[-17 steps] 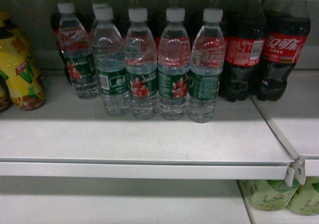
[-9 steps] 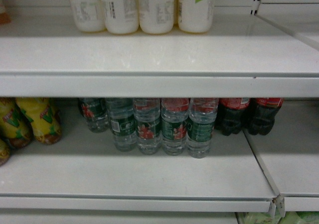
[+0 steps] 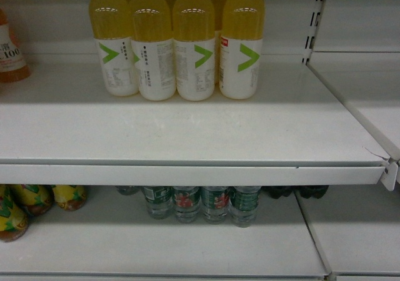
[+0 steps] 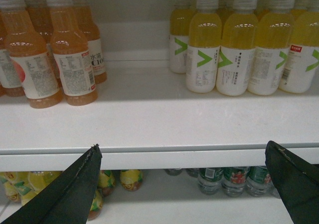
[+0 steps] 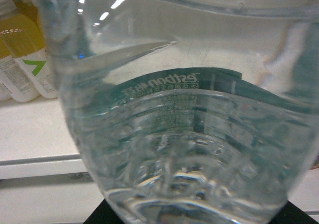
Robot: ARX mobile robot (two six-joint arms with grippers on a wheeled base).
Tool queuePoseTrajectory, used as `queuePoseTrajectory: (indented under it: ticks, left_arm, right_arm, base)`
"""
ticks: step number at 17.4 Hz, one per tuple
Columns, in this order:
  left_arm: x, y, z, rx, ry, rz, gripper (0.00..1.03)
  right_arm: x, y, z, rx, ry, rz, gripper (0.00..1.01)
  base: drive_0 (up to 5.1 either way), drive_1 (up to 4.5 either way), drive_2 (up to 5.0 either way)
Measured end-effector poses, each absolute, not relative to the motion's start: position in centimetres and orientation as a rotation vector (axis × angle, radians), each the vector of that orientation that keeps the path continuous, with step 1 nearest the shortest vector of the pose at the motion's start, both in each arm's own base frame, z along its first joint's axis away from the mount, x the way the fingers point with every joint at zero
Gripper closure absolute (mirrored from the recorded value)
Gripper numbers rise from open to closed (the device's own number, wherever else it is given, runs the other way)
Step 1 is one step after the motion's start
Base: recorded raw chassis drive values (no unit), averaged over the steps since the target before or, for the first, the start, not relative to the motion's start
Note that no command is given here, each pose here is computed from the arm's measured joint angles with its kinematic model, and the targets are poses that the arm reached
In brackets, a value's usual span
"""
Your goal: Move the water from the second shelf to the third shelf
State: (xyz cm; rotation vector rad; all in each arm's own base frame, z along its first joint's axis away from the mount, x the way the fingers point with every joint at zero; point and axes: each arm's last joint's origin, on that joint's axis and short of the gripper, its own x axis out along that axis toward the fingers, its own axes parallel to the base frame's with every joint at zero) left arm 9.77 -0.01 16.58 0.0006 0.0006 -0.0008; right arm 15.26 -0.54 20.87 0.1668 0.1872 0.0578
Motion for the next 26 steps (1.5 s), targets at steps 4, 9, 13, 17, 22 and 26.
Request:
queuePoseTrajectory:
  ticks: [4,9,13,17,22,26]
  left_arm:
    - [9.77,-0.01,16.55,0.001,0.004,-0.002,0.05]
    - [9.77,-0.01,16.56,0.001,0.003,-0.002,0.05]
    - [9.77,-0.01,16.56,0.001,0.002,-0.001,0.05]
    - [9.77,-0.01,16.57,0.001,0.001,-0.001,0.05]
    - [9.77,-0.01,16.56,0.001,0.002,-0.001,0.05]
    - [9.77,-0.01,16.57,0.001,0.001,-0.001,0.05]
  right_arm:
    - [15.26,-0.65,20.85,0.166,0.187,0.042,0.62]
    - [15.26,-0.63,20.82,0.167,0.190,0.048,0.62]
    - [15.26,-0.63,20.84,0.167,0.189,0.049,0.62]
    - [15.26,-0.63,20.84,0.167,0.189,0.049,0.62]
    - [15.26,-0.63,20.85,0.167,0.187,0.049,0.62]
    - [15.26,-0.63,20.85,0.167,0.188,0.050,0.62]
  base:
    - [0.0,0.00,0.0]
    - [0.0,0.00,0.0]
    - [0.0,0.00,0.0]
    - [0.0,0.00,0.0]
    - [0.0,0.00,0.0]
    - [0.0,0.00,0.0]
